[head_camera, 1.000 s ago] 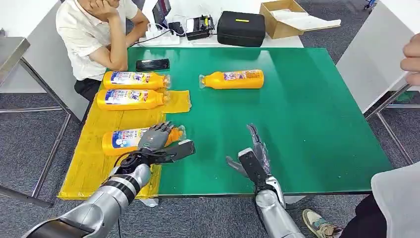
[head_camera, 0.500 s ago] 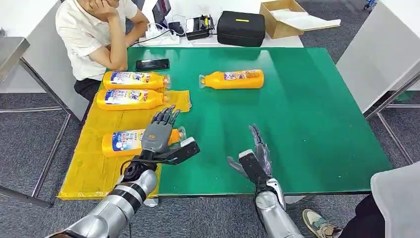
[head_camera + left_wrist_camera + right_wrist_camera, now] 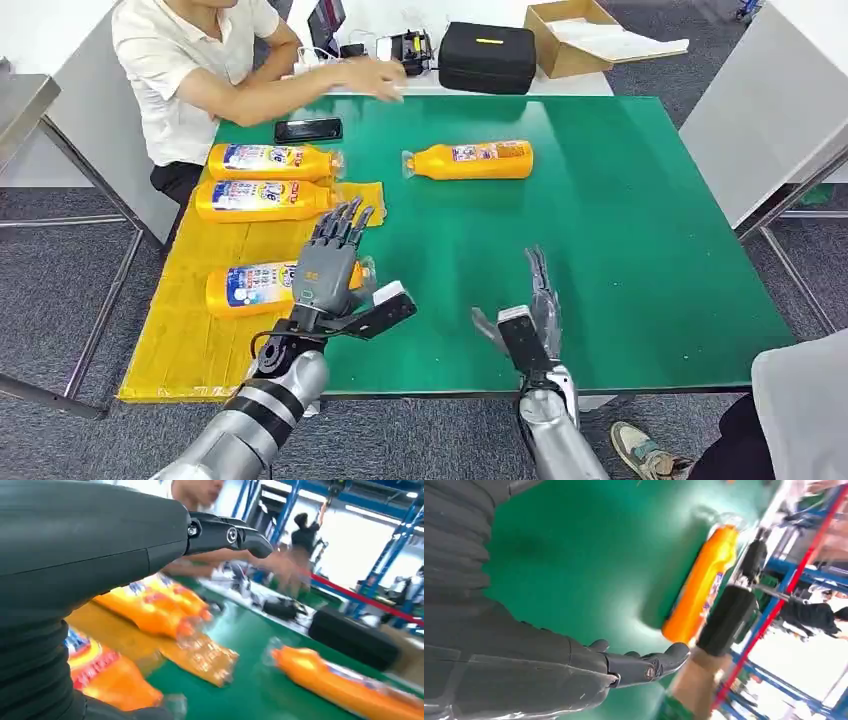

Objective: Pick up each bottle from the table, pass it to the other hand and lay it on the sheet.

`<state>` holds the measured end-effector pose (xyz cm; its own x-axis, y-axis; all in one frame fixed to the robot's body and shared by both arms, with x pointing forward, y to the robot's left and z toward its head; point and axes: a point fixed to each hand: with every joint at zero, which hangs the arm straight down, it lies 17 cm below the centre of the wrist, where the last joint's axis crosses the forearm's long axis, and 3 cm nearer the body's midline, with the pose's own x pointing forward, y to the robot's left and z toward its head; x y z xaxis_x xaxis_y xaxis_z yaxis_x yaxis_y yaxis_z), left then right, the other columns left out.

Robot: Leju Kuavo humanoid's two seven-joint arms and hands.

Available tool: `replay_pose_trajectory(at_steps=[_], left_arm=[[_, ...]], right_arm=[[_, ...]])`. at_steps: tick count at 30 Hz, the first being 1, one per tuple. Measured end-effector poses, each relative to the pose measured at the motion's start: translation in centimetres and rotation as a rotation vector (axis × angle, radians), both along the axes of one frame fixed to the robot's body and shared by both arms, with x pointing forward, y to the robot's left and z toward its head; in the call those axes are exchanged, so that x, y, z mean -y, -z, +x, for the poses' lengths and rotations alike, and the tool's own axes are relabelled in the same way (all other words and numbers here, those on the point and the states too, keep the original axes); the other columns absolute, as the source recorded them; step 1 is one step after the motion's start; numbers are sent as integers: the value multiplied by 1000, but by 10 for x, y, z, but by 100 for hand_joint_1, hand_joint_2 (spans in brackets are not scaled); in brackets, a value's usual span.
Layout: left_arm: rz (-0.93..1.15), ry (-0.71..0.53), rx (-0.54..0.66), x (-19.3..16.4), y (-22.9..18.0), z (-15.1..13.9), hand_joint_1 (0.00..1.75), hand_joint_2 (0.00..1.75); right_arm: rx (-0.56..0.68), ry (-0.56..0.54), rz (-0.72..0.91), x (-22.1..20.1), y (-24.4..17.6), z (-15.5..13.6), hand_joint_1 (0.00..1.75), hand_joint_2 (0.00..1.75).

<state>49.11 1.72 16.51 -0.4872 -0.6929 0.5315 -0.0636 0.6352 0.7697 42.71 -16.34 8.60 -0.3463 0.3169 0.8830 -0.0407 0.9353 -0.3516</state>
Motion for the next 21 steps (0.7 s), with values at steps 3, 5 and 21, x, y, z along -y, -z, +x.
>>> replay_pose_trajectory(at_steps=[3, 5, 21], left_arm=[[-116, 39, -25, 3, -6, -10, 0, 175], [-191, 64, -49, 4, -9, -14, 0, 175], [-869, -35, -7, -49, -44, -89, 0, 175]], right_arm=[[-18, -25, 105, 2, -5, -6, 0, 175], [-21, -30, 152, 4, -9, -7, 0, 0], [252, 316, -530, 51, -50, -39, 0, 175]])
